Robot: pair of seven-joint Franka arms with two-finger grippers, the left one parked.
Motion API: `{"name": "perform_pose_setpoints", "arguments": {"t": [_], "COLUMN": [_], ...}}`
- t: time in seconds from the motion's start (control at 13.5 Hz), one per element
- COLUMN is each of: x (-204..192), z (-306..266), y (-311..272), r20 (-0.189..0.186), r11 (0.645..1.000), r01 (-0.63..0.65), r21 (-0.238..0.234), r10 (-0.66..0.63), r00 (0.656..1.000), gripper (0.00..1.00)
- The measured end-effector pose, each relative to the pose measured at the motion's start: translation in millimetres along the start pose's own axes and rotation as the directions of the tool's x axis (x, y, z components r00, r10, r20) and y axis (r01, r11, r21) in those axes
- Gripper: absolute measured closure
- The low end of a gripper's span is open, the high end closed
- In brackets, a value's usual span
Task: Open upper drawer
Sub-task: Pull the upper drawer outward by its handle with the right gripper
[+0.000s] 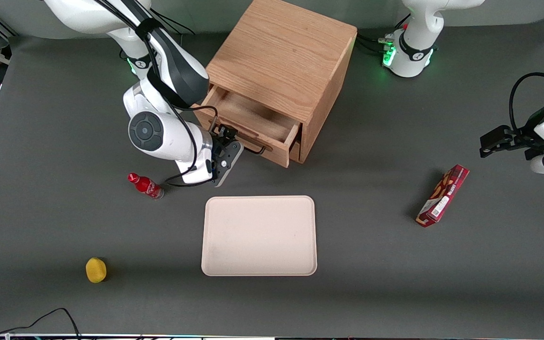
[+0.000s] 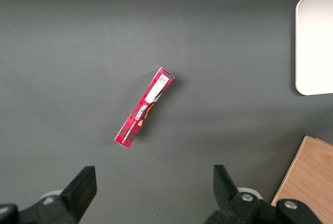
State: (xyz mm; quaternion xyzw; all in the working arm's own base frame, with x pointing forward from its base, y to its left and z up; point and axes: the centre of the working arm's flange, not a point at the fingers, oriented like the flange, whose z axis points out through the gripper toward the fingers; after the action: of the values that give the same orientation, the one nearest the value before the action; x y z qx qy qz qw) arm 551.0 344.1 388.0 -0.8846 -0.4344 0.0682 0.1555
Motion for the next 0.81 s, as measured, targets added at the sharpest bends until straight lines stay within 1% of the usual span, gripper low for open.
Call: {"name": "perform_pose_setpoints", "arguments": {"t": [0.37,0.81], "x": [19.1,30.2], "z": [1.2,-0.2], "y": [16.7,32.3], "r20": [-0.023,-0.023], "r11": [1.0,0.999], "r01": [0.003,0.017], "r21": [0.002,-0.045], "r10": [-0.003,-0.018], "r00": [1.0,1.0], "gripper": [0.0,0.0]}}
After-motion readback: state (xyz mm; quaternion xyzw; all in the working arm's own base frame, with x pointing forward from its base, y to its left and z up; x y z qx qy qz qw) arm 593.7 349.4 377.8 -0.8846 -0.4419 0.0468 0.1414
